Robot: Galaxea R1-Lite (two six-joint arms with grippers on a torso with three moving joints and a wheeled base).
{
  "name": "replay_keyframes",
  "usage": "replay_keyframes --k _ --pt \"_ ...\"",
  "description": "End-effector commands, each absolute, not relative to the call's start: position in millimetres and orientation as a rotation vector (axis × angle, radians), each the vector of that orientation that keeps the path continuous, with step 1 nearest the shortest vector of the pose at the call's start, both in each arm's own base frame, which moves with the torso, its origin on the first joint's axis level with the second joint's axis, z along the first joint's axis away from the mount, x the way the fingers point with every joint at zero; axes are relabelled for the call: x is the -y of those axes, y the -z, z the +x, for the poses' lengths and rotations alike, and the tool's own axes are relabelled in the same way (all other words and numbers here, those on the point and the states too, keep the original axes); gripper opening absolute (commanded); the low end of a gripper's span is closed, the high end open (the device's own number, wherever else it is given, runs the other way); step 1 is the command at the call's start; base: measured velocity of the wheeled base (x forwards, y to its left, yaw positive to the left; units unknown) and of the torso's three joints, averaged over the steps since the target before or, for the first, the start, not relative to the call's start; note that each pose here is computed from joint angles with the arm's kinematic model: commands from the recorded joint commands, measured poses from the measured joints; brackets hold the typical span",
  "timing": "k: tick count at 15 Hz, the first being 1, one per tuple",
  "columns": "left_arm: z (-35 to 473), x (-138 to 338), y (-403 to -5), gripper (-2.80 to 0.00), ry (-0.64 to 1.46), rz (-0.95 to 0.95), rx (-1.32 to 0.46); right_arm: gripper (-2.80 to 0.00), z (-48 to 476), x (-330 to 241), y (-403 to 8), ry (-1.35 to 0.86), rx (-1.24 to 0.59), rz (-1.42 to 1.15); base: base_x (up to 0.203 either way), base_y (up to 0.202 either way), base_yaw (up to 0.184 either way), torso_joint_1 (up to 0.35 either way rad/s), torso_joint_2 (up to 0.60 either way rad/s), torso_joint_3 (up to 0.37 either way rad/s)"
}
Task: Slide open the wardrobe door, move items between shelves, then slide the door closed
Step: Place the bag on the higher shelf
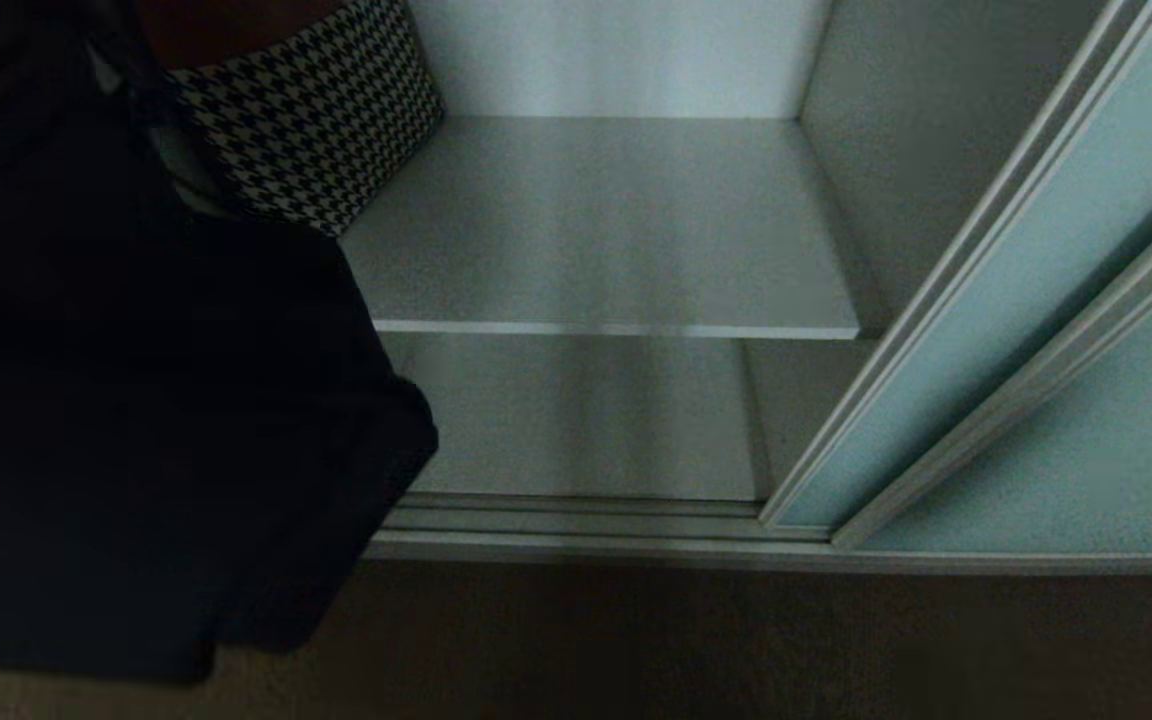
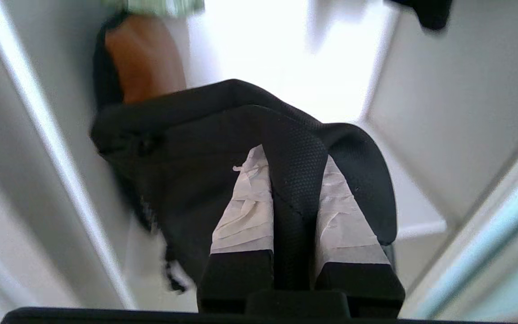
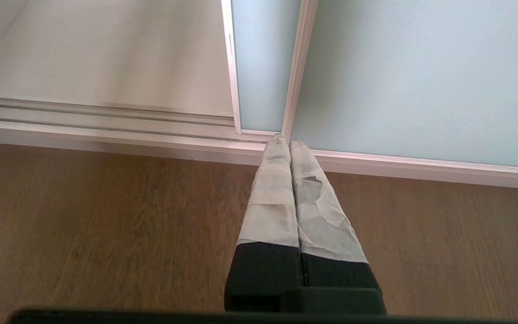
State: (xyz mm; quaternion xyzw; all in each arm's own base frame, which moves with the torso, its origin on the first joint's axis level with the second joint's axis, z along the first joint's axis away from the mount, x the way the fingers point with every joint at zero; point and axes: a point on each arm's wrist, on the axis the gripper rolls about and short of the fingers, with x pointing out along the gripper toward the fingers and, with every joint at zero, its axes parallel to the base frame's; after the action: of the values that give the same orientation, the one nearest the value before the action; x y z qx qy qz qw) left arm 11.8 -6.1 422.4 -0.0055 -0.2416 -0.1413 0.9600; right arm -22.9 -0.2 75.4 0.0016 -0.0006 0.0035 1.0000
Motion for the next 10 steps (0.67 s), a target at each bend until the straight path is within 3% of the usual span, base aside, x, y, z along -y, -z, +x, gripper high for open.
replay_keyframes --k 1,10 --pt "67.6 5.8 -438.6 -2.80 0.292 -0.027 0.443 -2.80 -23.0 0.2 -75.4 -0.007 0.003 0.003 0.000 0.000 0.000 0.000 0.00 0.000" --pt "168.5 35.0 -463.6 -2.80 0.435 -0.077 0.402 -2.80 -23.0 0.2 -75.4 -0.008 0.003 0.003 0.000 0.000 0.000 0.000 0.00 0.000"
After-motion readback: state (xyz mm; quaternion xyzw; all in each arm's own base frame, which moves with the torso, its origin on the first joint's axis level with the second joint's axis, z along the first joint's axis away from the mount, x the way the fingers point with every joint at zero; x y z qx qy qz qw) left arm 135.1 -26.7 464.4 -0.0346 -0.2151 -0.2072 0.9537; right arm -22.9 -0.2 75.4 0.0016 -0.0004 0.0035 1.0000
